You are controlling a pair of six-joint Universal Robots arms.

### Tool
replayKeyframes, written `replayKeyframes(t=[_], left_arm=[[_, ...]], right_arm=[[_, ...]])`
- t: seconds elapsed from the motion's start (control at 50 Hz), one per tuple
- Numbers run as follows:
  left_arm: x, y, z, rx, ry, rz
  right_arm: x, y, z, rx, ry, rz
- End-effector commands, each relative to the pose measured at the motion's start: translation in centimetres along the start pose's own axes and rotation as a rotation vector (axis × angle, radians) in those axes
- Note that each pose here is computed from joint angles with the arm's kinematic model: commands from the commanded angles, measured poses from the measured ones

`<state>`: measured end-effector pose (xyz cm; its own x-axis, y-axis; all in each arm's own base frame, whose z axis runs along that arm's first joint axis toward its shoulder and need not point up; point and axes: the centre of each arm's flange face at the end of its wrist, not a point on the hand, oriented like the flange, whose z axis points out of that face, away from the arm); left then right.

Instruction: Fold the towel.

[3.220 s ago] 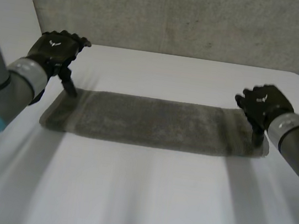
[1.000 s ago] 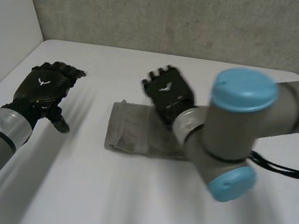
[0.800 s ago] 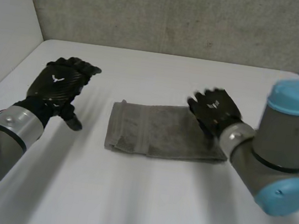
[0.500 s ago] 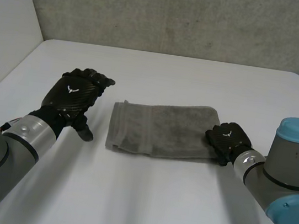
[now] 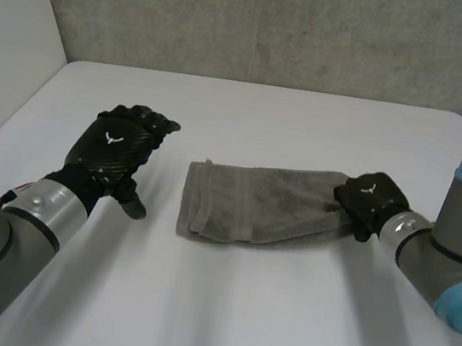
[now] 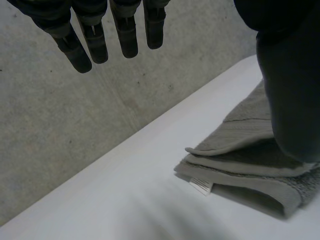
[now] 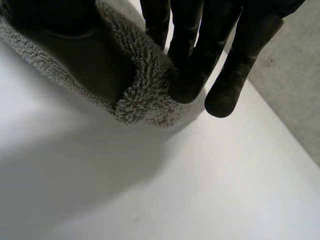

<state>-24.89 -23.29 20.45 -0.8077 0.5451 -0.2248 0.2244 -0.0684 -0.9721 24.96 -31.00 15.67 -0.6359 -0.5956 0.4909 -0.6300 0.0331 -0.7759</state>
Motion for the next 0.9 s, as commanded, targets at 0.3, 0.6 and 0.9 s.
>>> replayKeyframes(t=[0.3, 0.6, 0.9], left_arm=[[-3.3, -4.2, 2.2, 0.118, -0.202, -0.057], [-3.4, -5.7, 3.4, 0.17, -0.203, -0.109], [-2.0, -5.0, 4.0, 0.149, -0.164, -0.124]], right_arm=[[-19.4, -10.5, -0.5, 0.437, -0.284, -0.538], [-15.8, -12.9, -1.6, 0.441, -0.237, -0.199], [-10.4, -12.3, -2.1, 0.379, -0.131, -0.139]])
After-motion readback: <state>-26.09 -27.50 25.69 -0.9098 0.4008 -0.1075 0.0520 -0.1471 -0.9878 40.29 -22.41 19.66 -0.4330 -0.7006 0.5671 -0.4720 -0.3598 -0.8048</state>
